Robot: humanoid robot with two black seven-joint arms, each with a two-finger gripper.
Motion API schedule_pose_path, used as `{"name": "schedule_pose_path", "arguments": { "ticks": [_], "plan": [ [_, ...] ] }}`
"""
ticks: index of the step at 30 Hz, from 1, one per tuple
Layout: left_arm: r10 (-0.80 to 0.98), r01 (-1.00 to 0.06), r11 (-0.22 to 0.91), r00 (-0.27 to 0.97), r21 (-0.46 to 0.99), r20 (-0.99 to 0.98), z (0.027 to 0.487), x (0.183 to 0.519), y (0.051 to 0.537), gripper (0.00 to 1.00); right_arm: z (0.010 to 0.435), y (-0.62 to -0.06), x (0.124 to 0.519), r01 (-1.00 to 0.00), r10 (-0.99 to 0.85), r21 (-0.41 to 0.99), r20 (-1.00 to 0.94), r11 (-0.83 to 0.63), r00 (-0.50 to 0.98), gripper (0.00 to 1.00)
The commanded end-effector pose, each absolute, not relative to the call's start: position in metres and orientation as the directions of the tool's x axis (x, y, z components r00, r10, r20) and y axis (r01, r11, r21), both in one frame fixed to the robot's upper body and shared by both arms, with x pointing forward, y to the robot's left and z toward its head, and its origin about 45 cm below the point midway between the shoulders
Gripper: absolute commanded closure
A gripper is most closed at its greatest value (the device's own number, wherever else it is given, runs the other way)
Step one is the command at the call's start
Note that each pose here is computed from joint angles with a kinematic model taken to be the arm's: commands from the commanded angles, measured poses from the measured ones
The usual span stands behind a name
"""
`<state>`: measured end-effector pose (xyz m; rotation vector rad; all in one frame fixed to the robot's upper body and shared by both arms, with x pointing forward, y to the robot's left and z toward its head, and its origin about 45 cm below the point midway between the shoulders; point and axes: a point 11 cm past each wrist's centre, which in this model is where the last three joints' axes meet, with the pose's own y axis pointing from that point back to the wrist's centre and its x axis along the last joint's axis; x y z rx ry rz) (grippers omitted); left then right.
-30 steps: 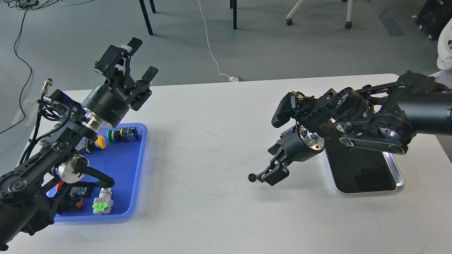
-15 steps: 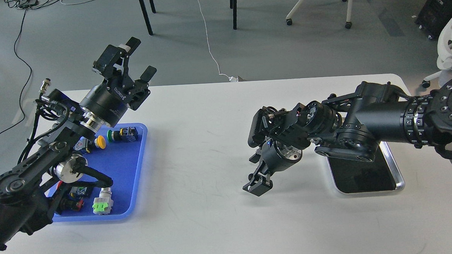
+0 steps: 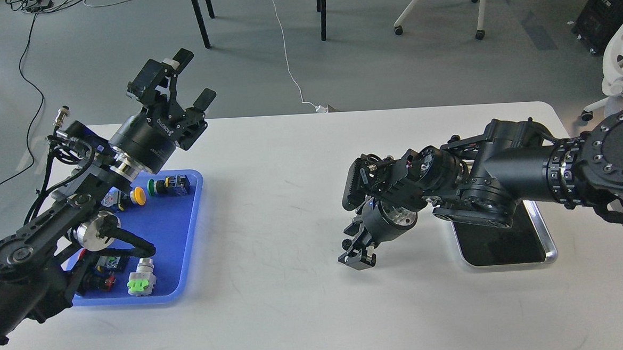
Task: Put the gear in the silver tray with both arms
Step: 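Reach the right gripper to the second gear and grasp it, then carry the gear into the silver tray and open the right gripper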
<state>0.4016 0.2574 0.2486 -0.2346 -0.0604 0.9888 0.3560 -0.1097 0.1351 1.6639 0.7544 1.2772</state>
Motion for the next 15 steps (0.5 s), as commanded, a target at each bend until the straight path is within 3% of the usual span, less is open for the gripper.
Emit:
{"name": "schedule_pose_path", "arguments": {
  "ticks": [1, 5, 15],
  "plan": [
    [0.833, -0.820, 0.527, 0.550, -0.224, -0.056, 0.2487, 0.4016, 0.2573, 0.03, 0.1349, -0.1081, 0.3553, -0.045, 0.859, 0.900, 0.427, -0.433, 0.282, 0.51],
    [0.833, -0.820, 0.527, 0.550, -0.224, -0.056, 0.2487, 0.4016, 0.2573, 0.03, 0.1348, -0.1073, 0.3551, -0.045, 0.858, 0.898, 0.431, -0.437, 0.277, 0.68],
    [0.834, -0.821, 0.526, 0.550, -0.224, -0.056, 0.2488, 0.4016, 0.2579, 0.03, 0.1365, -0.1022, 0.3545, -0.042, 0.862, 0.898, 0.433, -0.438, 0.264, 0.82]
  ]
}}
